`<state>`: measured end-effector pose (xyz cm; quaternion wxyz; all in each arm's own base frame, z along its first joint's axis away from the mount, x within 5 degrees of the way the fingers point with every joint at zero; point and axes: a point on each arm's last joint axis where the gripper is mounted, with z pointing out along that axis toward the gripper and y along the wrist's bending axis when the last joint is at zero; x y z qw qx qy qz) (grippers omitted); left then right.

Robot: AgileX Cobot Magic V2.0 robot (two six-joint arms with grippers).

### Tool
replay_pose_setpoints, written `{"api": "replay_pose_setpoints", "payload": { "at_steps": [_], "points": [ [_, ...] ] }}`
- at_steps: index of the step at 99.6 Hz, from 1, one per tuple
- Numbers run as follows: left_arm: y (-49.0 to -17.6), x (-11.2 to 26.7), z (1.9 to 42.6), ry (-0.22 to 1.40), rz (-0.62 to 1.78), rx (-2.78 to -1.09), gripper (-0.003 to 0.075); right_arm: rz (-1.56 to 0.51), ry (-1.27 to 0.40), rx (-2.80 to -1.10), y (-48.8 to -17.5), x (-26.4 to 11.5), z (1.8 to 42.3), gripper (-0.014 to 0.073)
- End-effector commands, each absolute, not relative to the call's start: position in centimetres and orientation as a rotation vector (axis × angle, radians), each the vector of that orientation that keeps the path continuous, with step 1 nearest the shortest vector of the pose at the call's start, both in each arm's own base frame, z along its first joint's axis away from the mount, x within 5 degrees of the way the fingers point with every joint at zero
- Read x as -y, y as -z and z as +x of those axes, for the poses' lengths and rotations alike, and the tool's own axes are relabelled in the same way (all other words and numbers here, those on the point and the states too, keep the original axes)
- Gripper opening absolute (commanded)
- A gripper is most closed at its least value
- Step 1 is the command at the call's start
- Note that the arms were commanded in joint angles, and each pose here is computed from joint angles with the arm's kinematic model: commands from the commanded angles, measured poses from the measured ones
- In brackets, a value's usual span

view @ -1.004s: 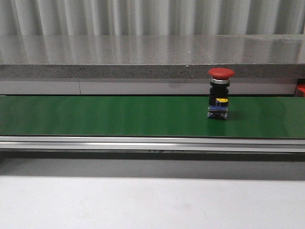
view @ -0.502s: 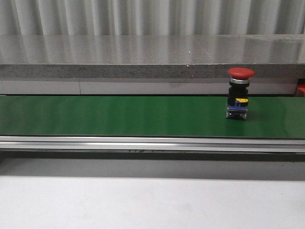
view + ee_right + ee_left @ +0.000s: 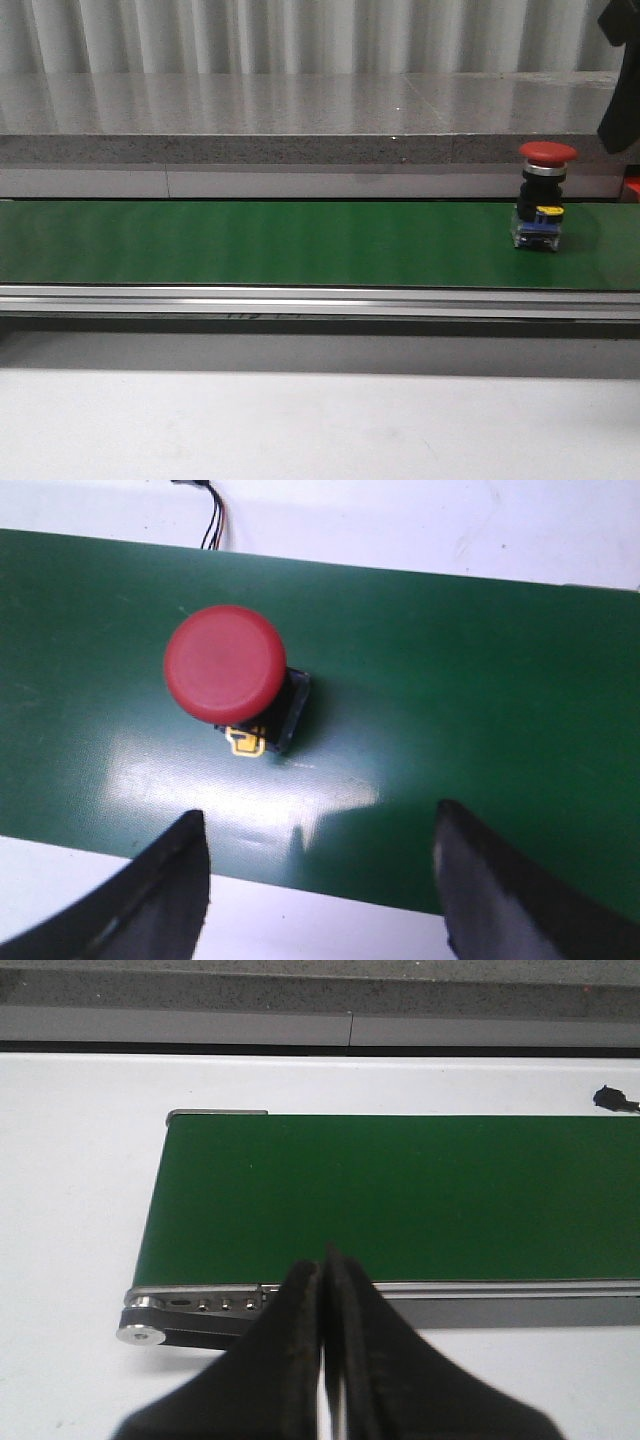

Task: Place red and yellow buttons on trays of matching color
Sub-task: 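Grasp the red button at the belt end with the right gripper, then carry the red button into the red tray and open the right gripper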

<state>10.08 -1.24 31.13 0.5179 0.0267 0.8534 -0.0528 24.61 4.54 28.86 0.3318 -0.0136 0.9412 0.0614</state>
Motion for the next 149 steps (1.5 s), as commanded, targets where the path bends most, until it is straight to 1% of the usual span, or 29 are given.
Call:
{"api": "replay_pose_setpoints", "payload": {
  "at_steps": [1,26,52,68,75,87,94,106,115,126,138,149],
  "points": [
    [-32.6,1.3,10.3,0.138,0.064,-1.950,-0.0019,-0.045,-0.177,-2.350,-30.6,-4.8,25.6,0.0486],
    [-32.6,1.3,10.3,0.138,0.064,-1.950,-0.0019,-0.067,-0.164,-2.378,-30.1,-5.2,28.0,0.0486],
    [-32.6,1.3,10.3,0.138,0.064,-1.950,-0.0019,-0.066,-0.156,-2.411,-28.5,-5.4,29.7,0.0486],
    [-32.6,1.3,10.3,0.138,0.064,-1.950,-0.0019,-0.031,-0.141,-2.425,-27.4,-4.7,30.7,0.0475],
    [-32.6,1.3,10.3,0.138,0.064,-1.950,-0.0019,-0.009,-0.132,-2.426,-27.0,-4.2,31.1,0.0423],
    [-32.6,1.3,10.3,0.138,0.064,-1.950,-0.0019,0.023,-0.121,-2.411,-26.8,-3.4,31.5,0.0277],
    [-32.6,1.3,10.3,0.138,0.064,-1.950,-0.0019,0.032,-0.118,-2.408,-26.8,-3.2,31.6,0.0209],
    [-32.6,1.3,10.3,0.138,0.064,-1.950,-0.0019,0.033,-0.116,-2.424,-27.0,-3.1,31.4,0.0129],
    [-32.6,1.3,10.3,0.138,0.064,-1.950,-0.0019,0.032,-0.113,-2.436,-28.0,-3.0,31.2,0.0115],
    [-32.6,1.3,10.3,0.138,0.064,-1.950,-0.0019,0.068,-0.101,-2.433,-30.7,-2.0,31.0,0.0115],
    [-32.6,1.3,10.3,0.138,0.064,-1.950,-0.0019,0.151,-0.063,-2.392,-34.5,0.4,31.2,0.0115],
    [-32.6,1.3,10.3,0.138,0.064,-1.950,-0.0019,0.242,-0.009,-2.311,-37.7,3.5,31.3,0.0115]
  ]
}}
